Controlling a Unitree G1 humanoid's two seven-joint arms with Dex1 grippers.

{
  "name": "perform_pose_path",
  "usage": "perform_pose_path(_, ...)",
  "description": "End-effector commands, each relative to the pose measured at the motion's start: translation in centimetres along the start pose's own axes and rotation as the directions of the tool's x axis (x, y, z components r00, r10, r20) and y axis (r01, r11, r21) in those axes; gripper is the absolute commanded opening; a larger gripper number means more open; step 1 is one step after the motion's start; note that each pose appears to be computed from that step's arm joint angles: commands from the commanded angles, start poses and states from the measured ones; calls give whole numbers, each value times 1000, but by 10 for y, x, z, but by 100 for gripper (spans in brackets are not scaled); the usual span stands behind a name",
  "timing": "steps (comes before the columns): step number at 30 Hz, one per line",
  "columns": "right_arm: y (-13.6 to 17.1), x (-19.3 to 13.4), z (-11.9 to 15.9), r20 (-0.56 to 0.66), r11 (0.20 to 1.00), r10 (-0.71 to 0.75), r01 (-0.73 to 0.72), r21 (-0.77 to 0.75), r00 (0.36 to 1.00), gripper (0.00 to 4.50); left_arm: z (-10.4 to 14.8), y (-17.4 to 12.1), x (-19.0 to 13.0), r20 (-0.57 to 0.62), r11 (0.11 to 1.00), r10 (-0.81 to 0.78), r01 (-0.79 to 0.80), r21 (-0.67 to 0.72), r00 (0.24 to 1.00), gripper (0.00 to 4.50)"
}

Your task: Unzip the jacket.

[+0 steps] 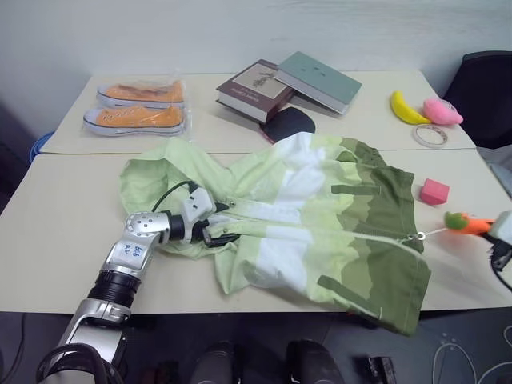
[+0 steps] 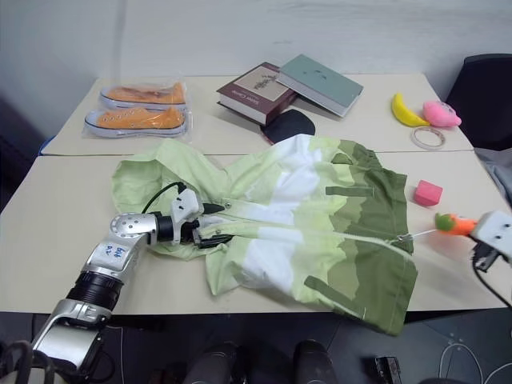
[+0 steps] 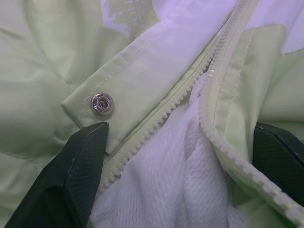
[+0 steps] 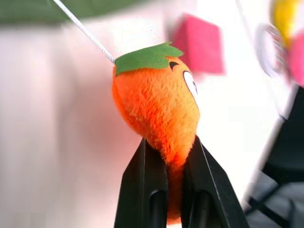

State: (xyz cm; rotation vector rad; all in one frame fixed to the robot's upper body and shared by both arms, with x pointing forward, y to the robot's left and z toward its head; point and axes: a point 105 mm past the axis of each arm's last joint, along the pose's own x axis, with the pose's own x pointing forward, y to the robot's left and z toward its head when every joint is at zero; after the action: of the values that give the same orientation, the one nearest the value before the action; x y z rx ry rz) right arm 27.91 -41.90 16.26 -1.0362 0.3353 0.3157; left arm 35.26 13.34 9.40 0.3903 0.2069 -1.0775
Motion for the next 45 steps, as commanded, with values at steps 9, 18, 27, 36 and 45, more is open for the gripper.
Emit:
perform_pose_path(9,-61,-21,2,-84,974,-224,220,-50,971,0,-58,-9,-7,-166,996,44,-55,-68,985,450)
perform_pose_path(18,-31,-31,-28,-228,994,-89,100,36,970,0,-52,9,-14,-129,988,151,-152,5,980,450)
perform_pose_path(27,-11,-24,-12,-112,959,-88,114,259,990,67,-36,7,-13,-19,995,104,-104,8,994,450)
perform_pose_path(36,-8,-40,52,268,925,-147,36,377,952,363,18,-9,-41,182,998,-55,54,10,982,450)
perform_pose_path(45,25,-27,151,556,930,171,-320,183,813,449,53,-26,-104,278,997,-76,79,-1,958,450)
